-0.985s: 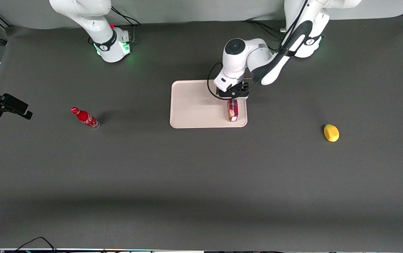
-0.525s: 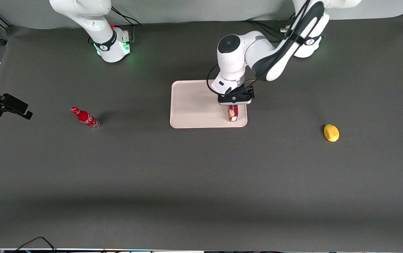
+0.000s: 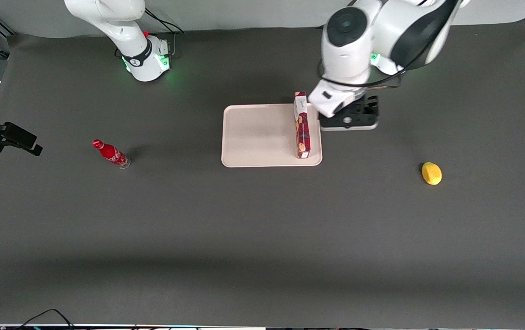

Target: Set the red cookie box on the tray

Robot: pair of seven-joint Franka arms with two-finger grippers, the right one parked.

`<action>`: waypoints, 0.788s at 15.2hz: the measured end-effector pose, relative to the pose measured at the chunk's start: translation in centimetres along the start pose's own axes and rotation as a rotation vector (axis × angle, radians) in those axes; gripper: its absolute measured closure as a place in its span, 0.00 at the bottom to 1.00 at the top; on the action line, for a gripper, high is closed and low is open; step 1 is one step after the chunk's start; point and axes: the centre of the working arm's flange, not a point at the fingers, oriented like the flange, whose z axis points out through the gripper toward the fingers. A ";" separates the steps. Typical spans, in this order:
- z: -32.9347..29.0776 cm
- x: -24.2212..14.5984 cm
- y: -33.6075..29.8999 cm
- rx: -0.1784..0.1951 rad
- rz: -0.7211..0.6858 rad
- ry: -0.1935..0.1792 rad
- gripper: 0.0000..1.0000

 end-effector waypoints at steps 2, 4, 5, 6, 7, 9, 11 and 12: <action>-1.4 0.7 -4.7 -0.020 -0.006 -0.031 0.00; -2.6 1.6 -10.1 -0.046 0.000 -0.037 0.00; -3.0 2.0 -13.1 -0.054 0.007 -0.036 0.00; -3.2 2.4 -16.1 -0.063 0.003 -0.036 0.00; -3.1 2.9 -19.2 -0.074 -0.014 -0.038 0.00; -2.6 3.5 -24.4 -0.092 -0.053 -0.042 0.00; -2.4 3.9 -28.4 -0.112 -0.071 -0.038 0.00; -2.5 3.9 -29.7 -0.120 -0.077 -0.034 0.00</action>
